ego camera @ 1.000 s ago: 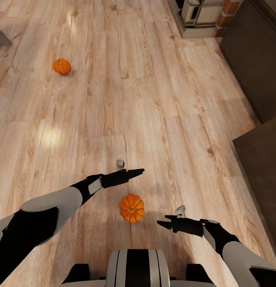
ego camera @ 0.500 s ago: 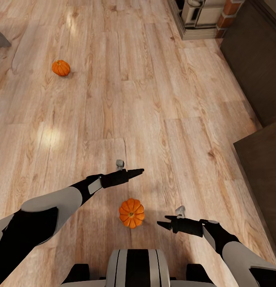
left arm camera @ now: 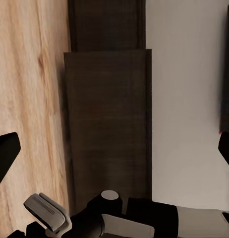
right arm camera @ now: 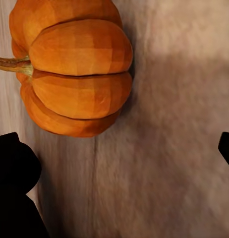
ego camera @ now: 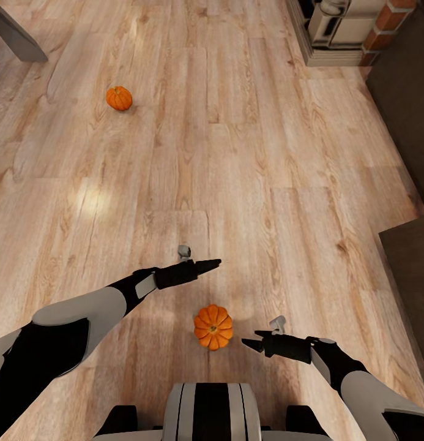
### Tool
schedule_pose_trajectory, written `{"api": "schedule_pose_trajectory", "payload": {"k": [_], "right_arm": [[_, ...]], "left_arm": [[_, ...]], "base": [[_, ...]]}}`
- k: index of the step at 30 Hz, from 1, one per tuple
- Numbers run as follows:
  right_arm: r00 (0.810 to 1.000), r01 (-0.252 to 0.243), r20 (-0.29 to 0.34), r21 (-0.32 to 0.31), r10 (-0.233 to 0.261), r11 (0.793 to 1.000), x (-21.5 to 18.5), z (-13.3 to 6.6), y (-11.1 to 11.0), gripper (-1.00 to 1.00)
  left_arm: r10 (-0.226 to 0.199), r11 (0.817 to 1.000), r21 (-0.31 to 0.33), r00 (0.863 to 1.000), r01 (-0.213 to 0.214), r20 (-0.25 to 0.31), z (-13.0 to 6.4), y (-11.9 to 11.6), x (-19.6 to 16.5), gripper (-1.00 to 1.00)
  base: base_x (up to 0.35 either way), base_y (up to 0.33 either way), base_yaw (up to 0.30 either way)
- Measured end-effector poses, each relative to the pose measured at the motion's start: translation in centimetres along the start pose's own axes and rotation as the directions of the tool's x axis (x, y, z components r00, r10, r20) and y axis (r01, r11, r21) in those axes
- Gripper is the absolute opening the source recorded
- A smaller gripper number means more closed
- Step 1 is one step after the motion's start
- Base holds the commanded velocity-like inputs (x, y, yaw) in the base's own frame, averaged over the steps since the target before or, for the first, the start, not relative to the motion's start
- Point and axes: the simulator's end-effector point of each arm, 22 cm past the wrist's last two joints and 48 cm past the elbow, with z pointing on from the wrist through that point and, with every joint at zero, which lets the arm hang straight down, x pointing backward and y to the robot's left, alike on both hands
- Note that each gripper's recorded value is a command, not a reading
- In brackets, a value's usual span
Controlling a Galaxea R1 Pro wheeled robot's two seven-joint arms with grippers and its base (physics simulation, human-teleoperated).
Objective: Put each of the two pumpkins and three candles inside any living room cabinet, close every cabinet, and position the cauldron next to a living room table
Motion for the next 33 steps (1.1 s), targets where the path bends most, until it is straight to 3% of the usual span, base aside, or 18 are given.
{"api": "schedule_pose_trajectory", "payload": {"k": [11, 26, 31, 33], "right_arm": [[1.0, 0.001, 0.0, 0.001, -0.001, 1.0, 0.0, 0.0, 0.0, 1.0], [1.0, -0.004, -0.009, 0.004, 0.004, 1.0, 0.4, 0.1, -0.2, 1.0], [1.0, -0.008, -0.002, 0.085, 0.008, 0.996, 0.3, 1.1, -1.3, 1.0], [1.0, -0.012, -0.001, 0.088, 0.012, 0.996, 0.3, 1.6, -1.1, 1.0]], "left_arm": [[0.001, 1.0, 0.01, 1.0, -0.001, 0.001, -0.1, -0.2, 0.0, 1.0], [-0.004, 1.0, 0.011, 1.0, 0.004, -0.001, 0.0, 0.0, 0.1, 1.0], [-0.005, 1.0, 0.013, 1.0, 0.005, -0.002, 0.1, -0.1, 0.2, 1.0], [-0.005, 1.0, 0.015, 1.0, 0.005, -0.003, 0.3, -0.1, 0.3, 1.0]], "base": [[0.0, 0.0, 0.004], [0.0, 0.0, 0.13], [0.0, 0.0, 0.002], [0.0, 0.0, 0.0]]}}
